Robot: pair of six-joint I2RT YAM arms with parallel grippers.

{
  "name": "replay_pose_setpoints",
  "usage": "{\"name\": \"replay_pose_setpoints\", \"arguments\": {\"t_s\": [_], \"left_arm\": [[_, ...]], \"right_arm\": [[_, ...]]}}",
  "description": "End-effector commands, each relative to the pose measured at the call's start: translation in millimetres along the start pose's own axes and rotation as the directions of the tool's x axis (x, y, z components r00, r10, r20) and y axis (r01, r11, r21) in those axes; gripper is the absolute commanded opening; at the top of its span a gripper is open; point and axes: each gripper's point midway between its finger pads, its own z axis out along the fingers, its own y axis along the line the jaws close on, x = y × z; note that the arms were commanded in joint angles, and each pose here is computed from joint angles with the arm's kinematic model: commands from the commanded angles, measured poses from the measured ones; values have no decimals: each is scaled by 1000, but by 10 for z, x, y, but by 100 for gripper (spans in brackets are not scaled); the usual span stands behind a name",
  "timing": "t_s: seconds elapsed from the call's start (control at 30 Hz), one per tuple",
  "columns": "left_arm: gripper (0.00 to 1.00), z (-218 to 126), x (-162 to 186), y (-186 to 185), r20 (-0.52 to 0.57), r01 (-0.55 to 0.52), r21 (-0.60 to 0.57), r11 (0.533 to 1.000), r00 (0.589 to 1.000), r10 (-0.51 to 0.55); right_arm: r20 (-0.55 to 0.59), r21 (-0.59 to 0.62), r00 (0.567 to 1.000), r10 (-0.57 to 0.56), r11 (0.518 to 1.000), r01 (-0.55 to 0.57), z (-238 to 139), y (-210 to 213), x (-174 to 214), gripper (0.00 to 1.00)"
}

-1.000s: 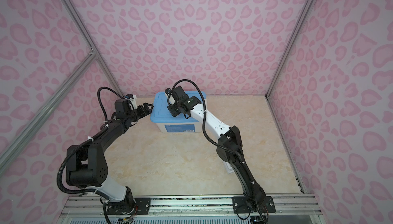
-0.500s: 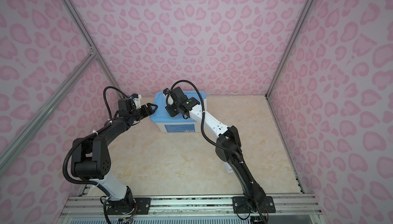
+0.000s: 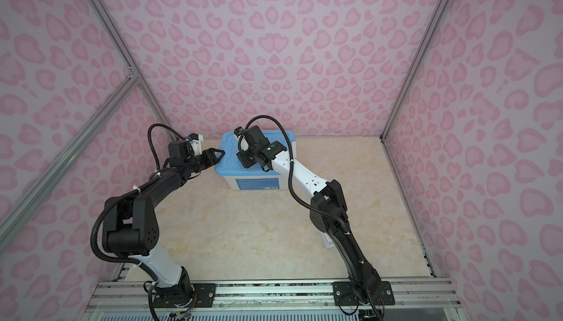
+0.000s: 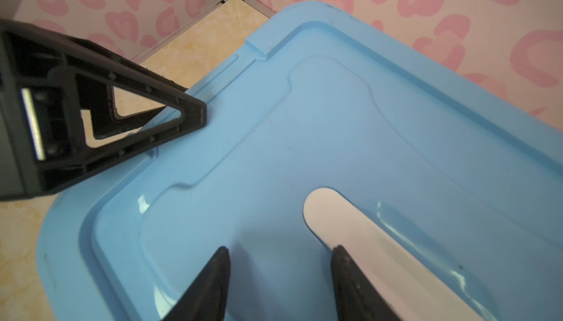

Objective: Organize the chemistry lab equipment

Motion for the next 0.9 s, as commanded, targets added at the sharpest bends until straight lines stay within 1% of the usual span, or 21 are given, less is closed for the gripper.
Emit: {"name": "replay_pose_setpoints", "arguments": {"t_s": [0.0,0.17,0.3,0.73,0.87], "left_arm": [[56,-45,4,-66,-6,-23,15,1000,1000,23],[49,-98,-49,-128,2,-44,19,999,999,44],[46,-133,-61,-175,4,-55,26,998,998,55],[44,-159,-79,-400,-2,-107,49,993,994,107],[44,-118,-48,-452,-18,-121,56,991,992,122]], "right_arm": [[-137,18,991,5,1000,-2,120,-41,405,55],[-144,17,989,12,1000,-10,137,-31,439,55],[-146,17,989,19,1000,-16,151,-37,452,55],[-149,13,988,32,999,-30,184,-27,485,54],[-147,8,989,35,999,-34,202,-17,493,54]]}}
